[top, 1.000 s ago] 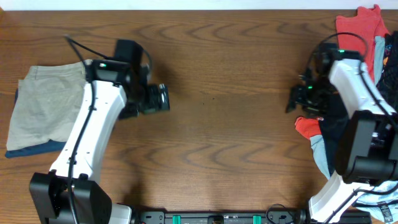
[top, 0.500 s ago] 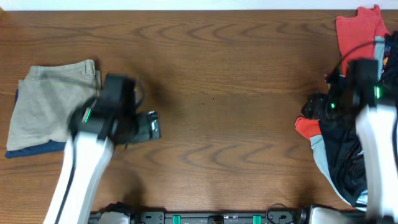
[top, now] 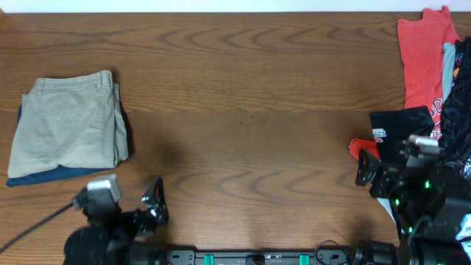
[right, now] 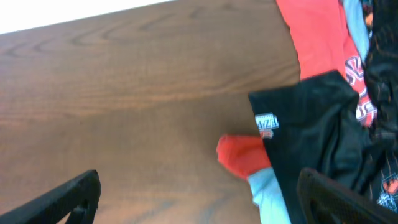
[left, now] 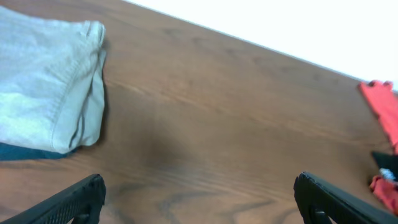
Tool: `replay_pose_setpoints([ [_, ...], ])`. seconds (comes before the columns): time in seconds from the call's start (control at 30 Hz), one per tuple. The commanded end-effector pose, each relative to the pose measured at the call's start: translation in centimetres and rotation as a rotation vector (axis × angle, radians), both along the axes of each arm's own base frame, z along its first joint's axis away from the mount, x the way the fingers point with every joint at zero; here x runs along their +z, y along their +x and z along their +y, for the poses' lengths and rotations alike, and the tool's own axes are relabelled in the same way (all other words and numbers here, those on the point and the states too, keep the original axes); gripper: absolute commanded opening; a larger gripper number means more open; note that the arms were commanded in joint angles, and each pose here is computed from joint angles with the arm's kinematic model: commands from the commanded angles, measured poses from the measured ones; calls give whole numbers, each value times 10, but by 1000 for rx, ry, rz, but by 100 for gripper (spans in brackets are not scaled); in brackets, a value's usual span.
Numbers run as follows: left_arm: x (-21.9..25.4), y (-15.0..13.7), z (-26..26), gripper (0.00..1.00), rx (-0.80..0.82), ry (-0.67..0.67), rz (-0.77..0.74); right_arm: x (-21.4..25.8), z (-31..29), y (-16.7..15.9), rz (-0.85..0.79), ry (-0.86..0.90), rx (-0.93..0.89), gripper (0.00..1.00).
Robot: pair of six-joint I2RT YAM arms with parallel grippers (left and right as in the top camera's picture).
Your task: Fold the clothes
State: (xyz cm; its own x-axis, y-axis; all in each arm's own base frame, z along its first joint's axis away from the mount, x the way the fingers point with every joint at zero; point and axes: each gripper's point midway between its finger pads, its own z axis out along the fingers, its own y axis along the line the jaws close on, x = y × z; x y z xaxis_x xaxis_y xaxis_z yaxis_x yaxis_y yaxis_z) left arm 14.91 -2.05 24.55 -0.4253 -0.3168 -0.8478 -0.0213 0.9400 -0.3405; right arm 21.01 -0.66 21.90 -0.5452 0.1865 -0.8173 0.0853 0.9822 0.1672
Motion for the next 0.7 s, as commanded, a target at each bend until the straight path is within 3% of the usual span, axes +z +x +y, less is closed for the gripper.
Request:
replay_pose_setpoints([
  [0.0, 2, -5, 3, 98, 11, -3, -33, -7, 3, -11, 20, 6, 0, 99],
  [0.37, 3, -6, 3, 98, 11, -4, -36, -46, 8, -45, 231, 37, 0, 99],
  [0.67, 3, -6, 3, 98, 11, -4, -36, -45, 8, -48, 220, 35, 0, 99],
])
